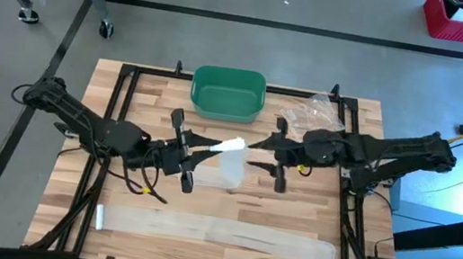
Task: Roll bandage
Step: Roll the top white bandage
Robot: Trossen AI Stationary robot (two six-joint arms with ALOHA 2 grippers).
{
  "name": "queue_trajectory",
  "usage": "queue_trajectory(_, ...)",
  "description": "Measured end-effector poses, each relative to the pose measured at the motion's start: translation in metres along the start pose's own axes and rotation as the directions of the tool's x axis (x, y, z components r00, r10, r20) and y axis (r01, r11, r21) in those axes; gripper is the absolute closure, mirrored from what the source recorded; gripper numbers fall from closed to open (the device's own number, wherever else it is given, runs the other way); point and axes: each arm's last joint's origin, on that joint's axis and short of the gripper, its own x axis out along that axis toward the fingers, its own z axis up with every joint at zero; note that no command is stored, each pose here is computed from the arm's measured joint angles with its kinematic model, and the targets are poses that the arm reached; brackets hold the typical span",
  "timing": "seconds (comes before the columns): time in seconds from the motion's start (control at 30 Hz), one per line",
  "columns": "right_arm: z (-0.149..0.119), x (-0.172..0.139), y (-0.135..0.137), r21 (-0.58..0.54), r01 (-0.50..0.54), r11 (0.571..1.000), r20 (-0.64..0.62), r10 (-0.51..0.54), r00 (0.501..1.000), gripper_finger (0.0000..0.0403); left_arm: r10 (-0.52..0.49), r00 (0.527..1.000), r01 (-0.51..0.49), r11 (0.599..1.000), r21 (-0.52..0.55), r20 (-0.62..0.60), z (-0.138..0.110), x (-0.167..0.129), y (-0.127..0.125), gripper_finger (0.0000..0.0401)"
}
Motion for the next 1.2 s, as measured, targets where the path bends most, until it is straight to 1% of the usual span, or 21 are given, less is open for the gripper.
queue_trajectory(0.1,-0.004,-0.009,-0.001,-0.015,-0.014,1.000,-0.102,0.013,0.995,0.0172,-0.018,1.000,0.018,1.000,-0.009,-0.007,0.002,-0.004,-0.004,0.0345)
queue_trajectory(0.23,-0.003,-0.028,-0.003,-0.027,-0.035,0.999,-0.106,0.032,0.994,0.0152,-0.101,0.994,0.100,0.995,-0.015,-0.050,0.000,-0.011,-0.016,0.0345)
queue_trajectory(0.3,-0.007,-0.032,-0.003,-0.060,-0.066,0.996,-0.086,0.060,0.994,0.0149,-0.131,0.989,0.129,0.991,-0.022,-0.073,-0.003,-0.012,-0.021,0.0345)
queue_trajectory(0.4,-0.011,-0.031,-0.001,-0.112,-0.083,0.990,0.019,0.086,0.996,0.0148,-0.151,0.982,0.149,0.988,-0.032,-0.109,-0.007,-0.012,-0.025,0.0345)
queue_trajectory(0.5,-0.010,-0.028,-0.005,-0.145,-0.031,0.989,0.152,0.053,0.987,0.0148,-0.150,0.981,0.144,0.988,-0.059,-0.125,-0.010,-0.010,-0.025,0.0345)
queue_trajectory(0.63,-0.004,-0.022,-0.008,-0.135,0.021,0.991,0.239,0.013,0.971,0.0148,-0.153,0.980,0.143,0.986,-0.084,-0.128,-0.010,-0.010,-0.026,0.0345)
queue_trajectory(0.73,0.003,-0.020,-0.010,-0.103,0.098,0.990,0.310,-0.062,0.949,0.0148,-0.159,0.978,0.149,0.985,-0.084,-0.135,-0.011,-0.010,-0.028,0.0345)
queue_trajectory(0.77,0.005,-0.019,-0.010,-0.081,0.103,0.991,0.330,-0.071,0.941,0.0148,-0.161,0.977,0.149,0.985,-0.090,-0.138,-0.011,-0.010,-0.028,0.0345)
queue_trajectory(0.83,0.006,-0.015,-0.009,-0.043,0.068,0.997,0.340,-0.049,0.939,0.0148,-0.156,0.978,0.142,0.984,-0.103,-0.142,-0.012,-0.009,-0.027,0.0345)
queue_trajectory(0.9,0.003,-0.008,-0.007,-0.042,0.003,0.999,0.322,0.010,0.947,0.0148,-0.157,0.977,0.141,0.983,-0.114,-0.147,-0.013,-0.009,-0.027,0.0345)
queue_trajectory(0.97,0.001,-0.003,-0.003,-0.053,-0.048,0.997,0.314,0.063,0.947,0.0148,-0.156,0.975,0.140,0.985,-0.104,-0.156,-0.015,-0.007,-0.027,0.0345)
queue_trajectory(1.03,0.001,-0.001,0.002,-0.050,-0.082,0.995,0.310,0.093,0.946,0.0148,-0.152,0.975,0.141,0.987,-0.078,-0.160,-0.016,-0.006,-0.027,0.0345)
queue_trajectory(1.13,0.001,0.001,0.007,-0.051,-0.088,0.995,0.308,0.099,0.946,0.0148,-0.158,0.972,0.160,0.987,-0.003,-0.172,-0.019,-0.002,-0.034,0.0345)
queue_trajectory(1.2,0.001,0.004,0.010,-0.051,-0.085,0.995,0.314,0.097,0.945,0.0148,-0.165,0.969,0.182,0.980,0.075,-0.184,-0.022,0.001,-0.040,0.0345)
